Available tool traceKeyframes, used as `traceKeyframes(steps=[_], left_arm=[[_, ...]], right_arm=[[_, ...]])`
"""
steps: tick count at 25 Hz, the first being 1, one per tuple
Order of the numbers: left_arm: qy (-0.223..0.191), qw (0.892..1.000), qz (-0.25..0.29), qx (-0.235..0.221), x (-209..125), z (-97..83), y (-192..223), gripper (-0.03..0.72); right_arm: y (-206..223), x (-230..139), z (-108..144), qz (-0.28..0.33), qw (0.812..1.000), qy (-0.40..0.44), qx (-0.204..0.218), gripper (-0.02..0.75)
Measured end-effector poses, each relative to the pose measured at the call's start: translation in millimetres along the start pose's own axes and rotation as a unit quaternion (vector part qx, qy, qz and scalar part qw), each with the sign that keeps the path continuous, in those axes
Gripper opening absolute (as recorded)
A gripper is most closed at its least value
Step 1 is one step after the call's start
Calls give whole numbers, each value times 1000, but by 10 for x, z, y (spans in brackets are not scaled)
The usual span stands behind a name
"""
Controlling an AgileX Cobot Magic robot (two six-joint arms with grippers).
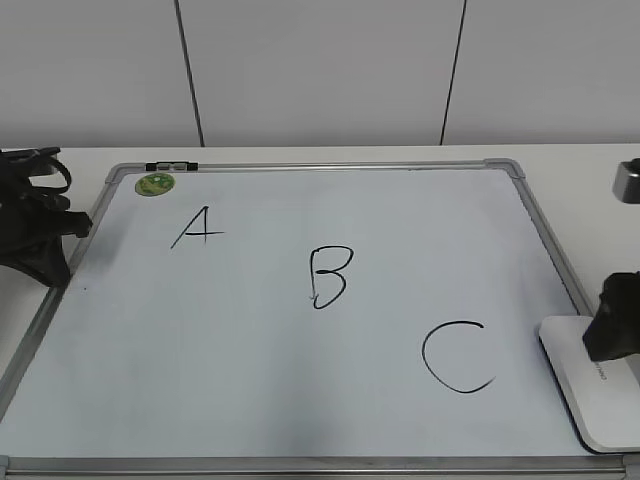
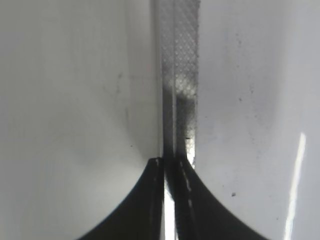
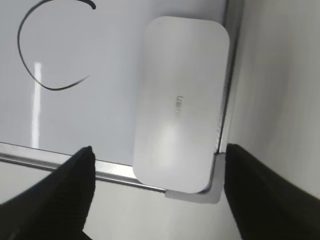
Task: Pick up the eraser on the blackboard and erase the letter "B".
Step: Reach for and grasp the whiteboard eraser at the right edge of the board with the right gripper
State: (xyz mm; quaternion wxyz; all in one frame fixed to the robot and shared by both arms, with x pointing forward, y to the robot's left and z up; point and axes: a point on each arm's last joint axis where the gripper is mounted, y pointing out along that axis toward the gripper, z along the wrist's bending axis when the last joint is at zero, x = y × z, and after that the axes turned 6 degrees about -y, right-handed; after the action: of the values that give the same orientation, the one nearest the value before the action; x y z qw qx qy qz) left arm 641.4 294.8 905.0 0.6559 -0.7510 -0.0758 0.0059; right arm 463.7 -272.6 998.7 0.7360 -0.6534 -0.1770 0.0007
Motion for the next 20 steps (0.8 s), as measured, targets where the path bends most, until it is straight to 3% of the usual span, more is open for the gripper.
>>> traceKeyframes(steps=[4,20], left_arm=[[0,1000,0,0,0,0,0,11],[0,1000,0,0,0,0,0,11]], right_arm=[[202,71,45,17,1000,-7,4,648],[617,144,-53,57,998,35,-18,658]])
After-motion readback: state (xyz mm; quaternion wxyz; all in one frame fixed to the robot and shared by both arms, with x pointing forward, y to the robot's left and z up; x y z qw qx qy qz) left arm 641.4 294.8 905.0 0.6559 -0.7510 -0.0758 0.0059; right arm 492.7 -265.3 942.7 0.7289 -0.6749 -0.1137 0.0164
